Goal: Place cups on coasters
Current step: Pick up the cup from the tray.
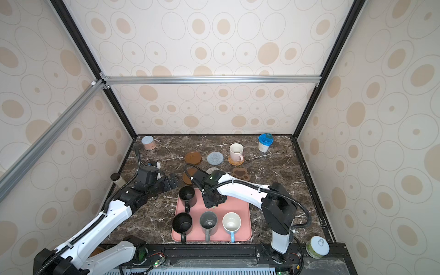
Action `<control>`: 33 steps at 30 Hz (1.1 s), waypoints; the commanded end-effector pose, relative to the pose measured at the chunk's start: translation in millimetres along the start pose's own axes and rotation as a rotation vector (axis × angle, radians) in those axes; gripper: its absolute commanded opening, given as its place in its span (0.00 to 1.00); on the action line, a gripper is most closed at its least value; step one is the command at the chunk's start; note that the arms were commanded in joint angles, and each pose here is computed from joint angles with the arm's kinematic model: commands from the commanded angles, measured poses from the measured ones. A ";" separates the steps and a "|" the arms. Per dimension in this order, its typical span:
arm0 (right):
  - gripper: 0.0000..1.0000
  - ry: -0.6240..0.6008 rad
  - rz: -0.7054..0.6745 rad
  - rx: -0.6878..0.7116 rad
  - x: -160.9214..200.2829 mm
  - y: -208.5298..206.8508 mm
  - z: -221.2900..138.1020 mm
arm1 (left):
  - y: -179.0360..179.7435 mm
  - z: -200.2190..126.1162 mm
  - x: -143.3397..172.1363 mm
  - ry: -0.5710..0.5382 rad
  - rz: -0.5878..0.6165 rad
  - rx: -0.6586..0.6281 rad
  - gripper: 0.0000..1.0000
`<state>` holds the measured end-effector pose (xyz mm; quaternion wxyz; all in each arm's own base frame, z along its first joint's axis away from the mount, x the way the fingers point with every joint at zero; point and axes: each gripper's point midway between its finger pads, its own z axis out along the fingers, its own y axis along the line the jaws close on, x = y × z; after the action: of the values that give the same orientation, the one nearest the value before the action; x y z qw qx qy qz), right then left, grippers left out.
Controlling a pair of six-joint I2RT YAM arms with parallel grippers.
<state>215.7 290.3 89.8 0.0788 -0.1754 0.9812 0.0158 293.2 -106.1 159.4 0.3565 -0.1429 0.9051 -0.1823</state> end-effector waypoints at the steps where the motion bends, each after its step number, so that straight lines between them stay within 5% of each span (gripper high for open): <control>1: 0.42 0.005 0.004 0.025 -0.9 -5.0 9.9 | -0.6 -0.2 -3.7 -0.012 -0.009 0.005 1.00; 20: 0.13 -0.038 -0.021 0.030 -2.7 -9.4 13.6 | -0.9 0.6 -1.1 -0.006 -0.022 0.013 1.00; 33: 0.09 -0.095 -0.059 -0.009 -10.9 -6.2 -14.8 | -3.9 0.8 -4.0 -0.006 -0.021 0.018 1.00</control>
<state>220.9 290.0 83.0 0.0987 -0.2008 0.9745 0.0170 292.1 -108.6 157.5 0.3522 -0.1404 0.9059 -0.1887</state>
